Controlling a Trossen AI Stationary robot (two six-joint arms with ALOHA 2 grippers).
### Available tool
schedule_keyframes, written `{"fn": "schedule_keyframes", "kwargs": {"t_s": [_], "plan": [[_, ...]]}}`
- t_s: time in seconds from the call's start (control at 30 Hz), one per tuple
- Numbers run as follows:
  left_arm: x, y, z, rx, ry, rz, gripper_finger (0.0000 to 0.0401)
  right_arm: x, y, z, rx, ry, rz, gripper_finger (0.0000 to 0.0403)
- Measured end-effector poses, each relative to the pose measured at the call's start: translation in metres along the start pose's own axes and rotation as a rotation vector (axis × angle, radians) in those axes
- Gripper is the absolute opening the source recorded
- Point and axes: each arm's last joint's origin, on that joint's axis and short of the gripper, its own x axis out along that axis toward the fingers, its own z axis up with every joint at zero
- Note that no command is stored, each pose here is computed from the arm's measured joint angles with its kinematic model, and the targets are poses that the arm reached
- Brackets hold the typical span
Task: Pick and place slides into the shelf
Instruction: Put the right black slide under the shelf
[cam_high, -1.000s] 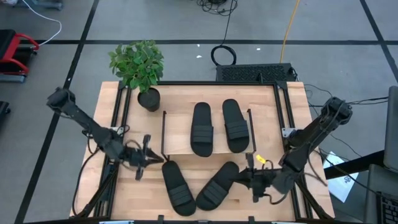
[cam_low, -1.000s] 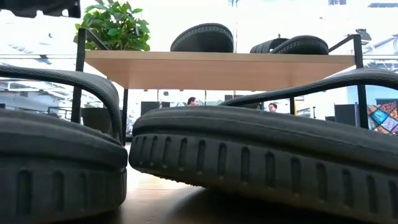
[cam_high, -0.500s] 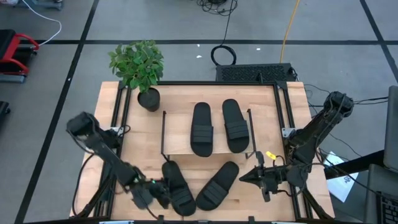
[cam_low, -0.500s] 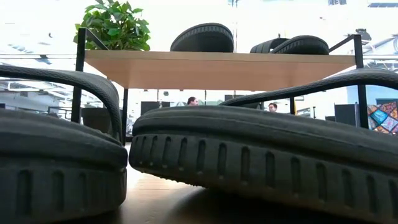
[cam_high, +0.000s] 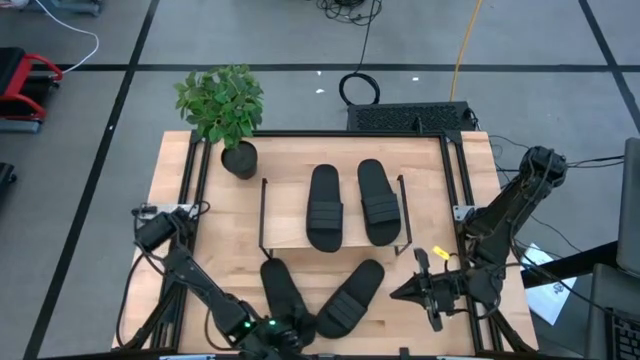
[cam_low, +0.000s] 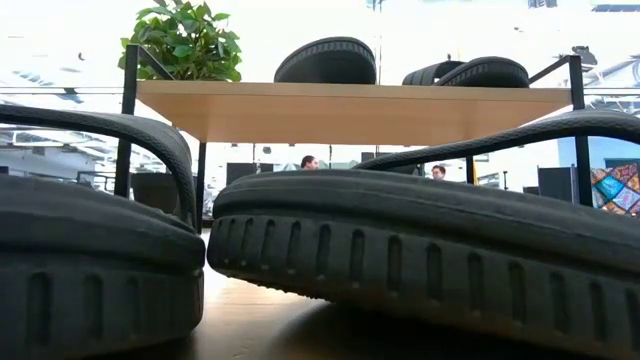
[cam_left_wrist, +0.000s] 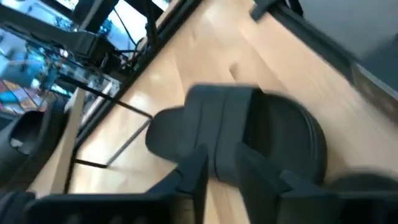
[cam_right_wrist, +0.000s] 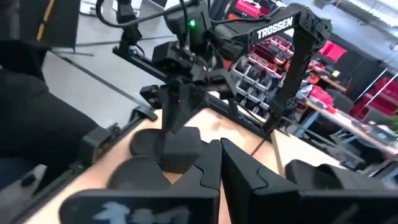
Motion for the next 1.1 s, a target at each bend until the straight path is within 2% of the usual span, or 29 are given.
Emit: {"fn": "schedule_keyframes", "kwargs": {"t_s": [0.13, 0.3, 0.5, 0.67, 0.8, 0.97, 1.1], "plan": [[0.014, 0.013, 0.008, -0.06, 0.002, -0.013, 0.0158, -0.003, 0.004, 0.001, 0.018, -0.007, 0.019, 0.0], [0.027, 0.021, 0.002, -0.064, 0.011, -0.114, 0.0234, -0.005, 0.005, 0.002, 0.012, -0.012, 0.027, 0.0], [0.031, 0.022, -0.004, 0.004, 0.022, -0.143, 0.0289, -0.005, 0.005, 0.002, 0.002, -0.013, 0.026, 0.0], [0.035, 0.023, -0.012, 0.052, 0.035, -0.154, 0.0302, -0.005, 0.005, 0.002, -0.003, -0.018, 0.025, 0.0], [0.045, 0.026, -0.013, 0.03, 0.011, -0.176, 0.0296, -0.005, 0.005, 0.003, 0.003, -0.021, 0.024, 0.0], [0.061, 0.018, -0.02, 0.078, -0.012, -0.23, 0.0288, -0.004, 0.005, 0.003, 0.008, -0.025, 0.021, 0.0], [0.07, 0.012, -0.025, 0.129, -0.009, -0.185, 0.0287, -0.004, 0.005, 0.003, 0.008, -0.025, 0.021, 0.0]]}}
